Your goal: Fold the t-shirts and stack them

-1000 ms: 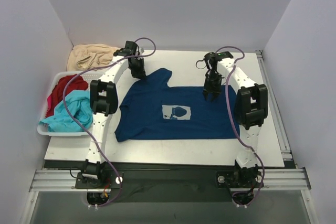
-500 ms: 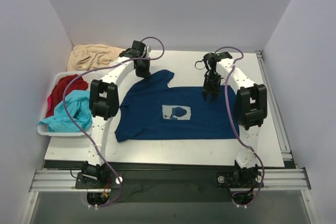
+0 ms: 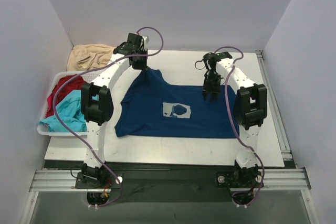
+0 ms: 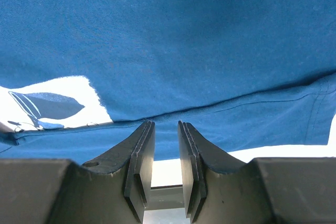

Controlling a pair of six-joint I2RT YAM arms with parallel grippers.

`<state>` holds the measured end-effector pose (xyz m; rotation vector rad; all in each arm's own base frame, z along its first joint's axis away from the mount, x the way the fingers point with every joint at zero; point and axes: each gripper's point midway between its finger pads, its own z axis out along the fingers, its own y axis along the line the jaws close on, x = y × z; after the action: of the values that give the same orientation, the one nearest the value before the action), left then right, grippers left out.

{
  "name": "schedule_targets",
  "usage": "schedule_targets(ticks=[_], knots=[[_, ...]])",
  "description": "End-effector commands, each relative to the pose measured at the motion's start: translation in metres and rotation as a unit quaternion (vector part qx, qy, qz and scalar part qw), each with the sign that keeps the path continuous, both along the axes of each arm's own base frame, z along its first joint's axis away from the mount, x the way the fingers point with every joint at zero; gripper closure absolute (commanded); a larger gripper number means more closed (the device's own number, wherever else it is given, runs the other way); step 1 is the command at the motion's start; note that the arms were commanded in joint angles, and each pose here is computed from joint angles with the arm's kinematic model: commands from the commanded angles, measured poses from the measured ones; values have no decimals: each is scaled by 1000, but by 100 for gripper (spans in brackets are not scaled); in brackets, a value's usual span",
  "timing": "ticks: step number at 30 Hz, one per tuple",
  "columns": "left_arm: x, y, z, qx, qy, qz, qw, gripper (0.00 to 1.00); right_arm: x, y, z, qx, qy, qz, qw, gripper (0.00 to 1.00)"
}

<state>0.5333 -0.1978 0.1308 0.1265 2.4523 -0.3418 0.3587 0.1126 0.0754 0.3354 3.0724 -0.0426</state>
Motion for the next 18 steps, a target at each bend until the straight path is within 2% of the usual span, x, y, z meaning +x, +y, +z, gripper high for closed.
schedule_targets(ticks=[1,4,8,13,17,18], knots=[[-20,-5,18,26,-14,-34,999,100,-7,-9,-2,-15,21,-6,1000,74],[-48,-3,-3,63,20,-54,996,100,-6,-10,-3,-15,21,-7,1000,74],[-81,-1,-8,105,20,-77,991,100,-6,-9,-6,-12,25,-7,1000,74],[-123,-6,-15,104,42,-115,987,100,-4,-7,-7,-8,26,-6,1000,74],[-160,-22,-15,72,53,-170,981,100,-3,-7,-8,-5,28,-7,1000,74],[-168,-19,-24,74,67,-173,980,97,-2,-6,-8,-5,27,-7,1000,74]])
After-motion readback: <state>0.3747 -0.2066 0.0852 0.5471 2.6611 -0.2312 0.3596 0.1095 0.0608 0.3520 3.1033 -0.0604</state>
